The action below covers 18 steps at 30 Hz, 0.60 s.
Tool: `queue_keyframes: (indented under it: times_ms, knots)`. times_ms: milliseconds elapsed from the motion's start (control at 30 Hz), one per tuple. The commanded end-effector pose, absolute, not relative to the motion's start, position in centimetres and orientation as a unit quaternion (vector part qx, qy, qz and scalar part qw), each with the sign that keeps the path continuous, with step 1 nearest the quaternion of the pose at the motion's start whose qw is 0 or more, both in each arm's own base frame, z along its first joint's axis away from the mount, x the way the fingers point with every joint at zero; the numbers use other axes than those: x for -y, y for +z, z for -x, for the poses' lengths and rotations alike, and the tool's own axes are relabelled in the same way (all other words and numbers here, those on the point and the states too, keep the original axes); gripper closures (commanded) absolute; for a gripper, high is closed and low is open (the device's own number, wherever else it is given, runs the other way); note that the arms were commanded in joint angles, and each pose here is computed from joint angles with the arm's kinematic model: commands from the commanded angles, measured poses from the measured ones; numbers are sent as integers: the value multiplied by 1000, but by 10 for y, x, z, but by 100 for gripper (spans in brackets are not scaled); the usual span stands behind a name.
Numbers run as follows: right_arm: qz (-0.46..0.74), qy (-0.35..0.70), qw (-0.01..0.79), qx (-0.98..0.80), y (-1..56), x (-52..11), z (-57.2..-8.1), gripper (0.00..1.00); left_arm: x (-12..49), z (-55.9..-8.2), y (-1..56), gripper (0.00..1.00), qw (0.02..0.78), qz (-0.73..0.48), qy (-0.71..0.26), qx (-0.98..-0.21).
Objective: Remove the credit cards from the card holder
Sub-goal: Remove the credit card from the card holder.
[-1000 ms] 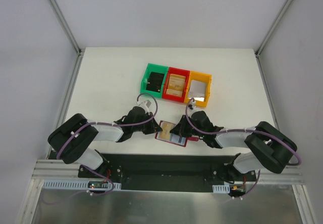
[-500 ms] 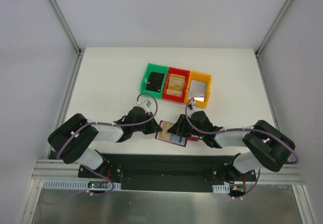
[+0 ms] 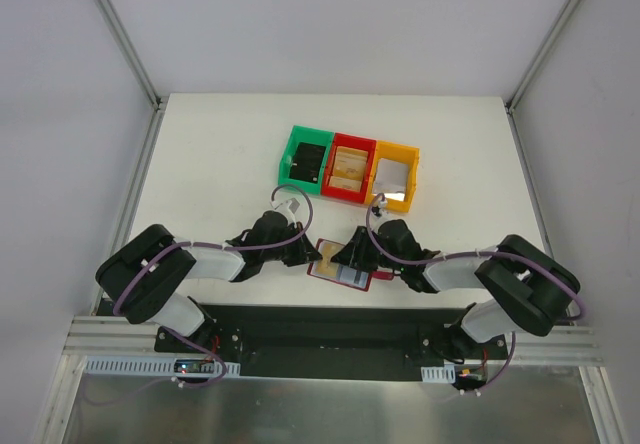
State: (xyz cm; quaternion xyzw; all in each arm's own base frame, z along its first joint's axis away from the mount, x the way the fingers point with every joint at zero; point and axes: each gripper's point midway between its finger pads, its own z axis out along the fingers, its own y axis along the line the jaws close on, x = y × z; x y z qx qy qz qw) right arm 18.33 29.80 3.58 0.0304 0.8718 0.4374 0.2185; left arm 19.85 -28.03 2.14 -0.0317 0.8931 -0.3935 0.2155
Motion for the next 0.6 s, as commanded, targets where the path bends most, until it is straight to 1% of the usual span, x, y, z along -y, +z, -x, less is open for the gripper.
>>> queue_keyframes:
  times_ms: [0,267,567]
  knots:
    - [-24,474,230,-850,54,-311,-190,60,269,-181,-3,100,178,35,-367,-912]
    - [-20,488,226,-843,57,-317,-190,61,272,-180,-2,100,174,33,-372,-911]
    - [-19,511,246,-823,72,-320,-194,57,271,-180,-3,100,174,33,-372,-911]
